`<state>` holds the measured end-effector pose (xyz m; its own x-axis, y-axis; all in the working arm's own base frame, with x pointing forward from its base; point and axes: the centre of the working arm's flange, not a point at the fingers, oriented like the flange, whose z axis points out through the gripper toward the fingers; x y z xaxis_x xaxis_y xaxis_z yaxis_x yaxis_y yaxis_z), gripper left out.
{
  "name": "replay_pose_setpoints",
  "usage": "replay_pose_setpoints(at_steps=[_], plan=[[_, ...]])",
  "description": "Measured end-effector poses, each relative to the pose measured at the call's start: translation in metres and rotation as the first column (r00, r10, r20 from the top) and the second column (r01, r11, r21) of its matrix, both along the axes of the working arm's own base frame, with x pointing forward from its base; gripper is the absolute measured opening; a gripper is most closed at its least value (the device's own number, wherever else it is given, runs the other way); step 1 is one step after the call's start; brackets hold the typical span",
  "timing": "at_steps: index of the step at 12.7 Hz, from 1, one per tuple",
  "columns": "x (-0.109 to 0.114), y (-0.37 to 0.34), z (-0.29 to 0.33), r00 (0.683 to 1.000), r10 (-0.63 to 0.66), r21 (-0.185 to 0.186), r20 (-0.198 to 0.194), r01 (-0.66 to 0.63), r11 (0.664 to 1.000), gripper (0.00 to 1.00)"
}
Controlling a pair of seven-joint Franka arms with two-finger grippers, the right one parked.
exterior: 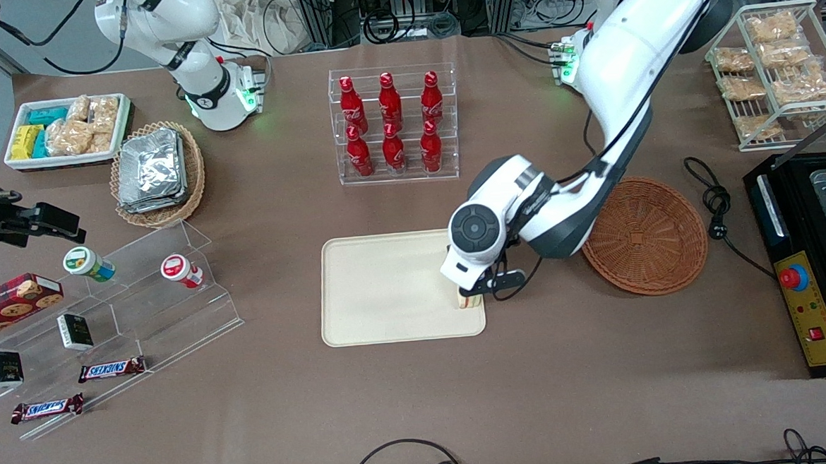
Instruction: Place sandwich from basket to tray
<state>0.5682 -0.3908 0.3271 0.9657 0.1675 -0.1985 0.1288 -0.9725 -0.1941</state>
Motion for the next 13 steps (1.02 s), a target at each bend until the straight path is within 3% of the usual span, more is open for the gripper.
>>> replay_pose_setpoints(at_steps=[4, 8, 13], plan=[[0.019, 0.069, 0.087, 0.999, 0.043, -0.097, 0.017, -0.041, 0.994, 1.00], [0.013, 0.162, 0.146, 0.998, 0.027, -0.137, 0.048, -0.020, 0.990, 1.00], [-0.029, 0.268, 0.179, 0.994, -0.071, -0.112, 0.081, 0.080, 0.990, 1.00]])
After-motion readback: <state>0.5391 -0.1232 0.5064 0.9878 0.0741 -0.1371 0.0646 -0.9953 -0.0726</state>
